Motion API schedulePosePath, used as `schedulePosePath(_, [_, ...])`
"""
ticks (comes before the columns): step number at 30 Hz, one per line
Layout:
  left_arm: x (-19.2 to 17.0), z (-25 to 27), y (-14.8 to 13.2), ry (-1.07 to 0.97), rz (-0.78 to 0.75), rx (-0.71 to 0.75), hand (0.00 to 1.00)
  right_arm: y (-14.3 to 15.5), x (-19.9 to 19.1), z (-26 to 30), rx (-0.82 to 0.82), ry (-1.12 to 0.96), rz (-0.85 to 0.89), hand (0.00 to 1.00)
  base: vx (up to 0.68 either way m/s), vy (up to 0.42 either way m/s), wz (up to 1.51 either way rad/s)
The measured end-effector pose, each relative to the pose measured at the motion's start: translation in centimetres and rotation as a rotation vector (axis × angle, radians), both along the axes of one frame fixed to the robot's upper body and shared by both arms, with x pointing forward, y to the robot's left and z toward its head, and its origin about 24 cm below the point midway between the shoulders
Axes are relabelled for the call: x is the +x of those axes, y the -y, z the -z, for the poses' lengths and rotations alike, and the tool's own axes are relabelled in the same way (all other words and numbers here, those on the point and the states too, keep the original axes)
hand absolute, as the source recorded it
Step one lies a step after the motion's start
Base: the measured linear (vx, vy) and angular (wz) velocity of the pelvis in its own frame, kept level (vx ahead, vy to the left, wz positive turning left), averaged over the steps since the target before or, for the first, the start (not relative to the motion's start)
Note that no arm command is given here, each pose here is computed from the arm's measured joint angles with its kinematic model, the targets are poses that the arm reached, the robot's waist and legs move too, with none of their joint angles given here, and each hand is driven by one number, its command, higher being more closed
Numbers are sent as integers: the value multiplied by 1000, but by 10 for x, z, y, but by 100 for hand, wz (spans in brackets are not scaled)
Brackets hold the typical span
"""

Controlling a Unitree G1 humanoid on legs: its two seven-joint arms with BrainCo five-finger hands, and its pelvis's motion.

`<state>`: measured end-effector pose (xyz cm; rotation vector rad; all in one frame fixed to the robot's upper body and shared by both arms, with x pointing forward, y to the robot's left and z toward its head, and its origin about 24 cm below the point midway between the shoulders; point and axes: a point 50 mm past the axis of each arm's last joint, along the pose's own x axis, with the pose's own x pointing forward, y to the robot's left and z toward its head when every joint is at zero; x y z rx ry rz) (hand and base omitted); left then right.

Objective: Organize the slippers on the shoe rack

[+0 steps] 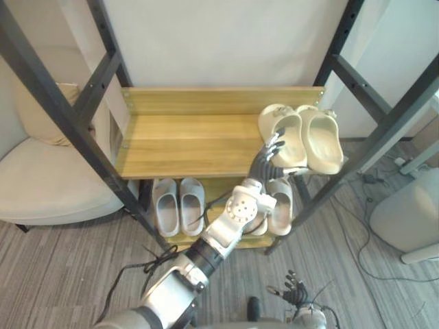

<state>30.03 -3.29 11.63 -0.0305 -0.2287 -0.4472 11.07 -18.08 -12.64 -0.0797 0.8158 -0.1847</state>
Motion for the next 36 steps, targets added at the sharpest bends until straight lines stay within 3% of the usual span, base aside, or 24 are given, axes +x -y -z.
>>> schedulePosePath(12, [-15,-58,-20,176,70,-216,0,-2,-5,2,11,-20,2,0,19,-12,15])
schedulePosePath(18, [-38,-52,-30,146,167,-333,0,-3,-7,6,18,-45,-7,0,26,0,25])
schedulePosePath(26, [-75,-14,-34,4,332,-366,0,1,-10,12,8,-83,-20,0,21,2,19])
schedulePosePath(32, [-99,47,-53,-233,308,-322,0,4,-10,14,-3,-103,-34,0,-19,-7,5])
schedulePosePath(36, [-107,99,-74,-438,195,-263,0,4,-7,16,-15,-119,-76,0,-13,-9,1])
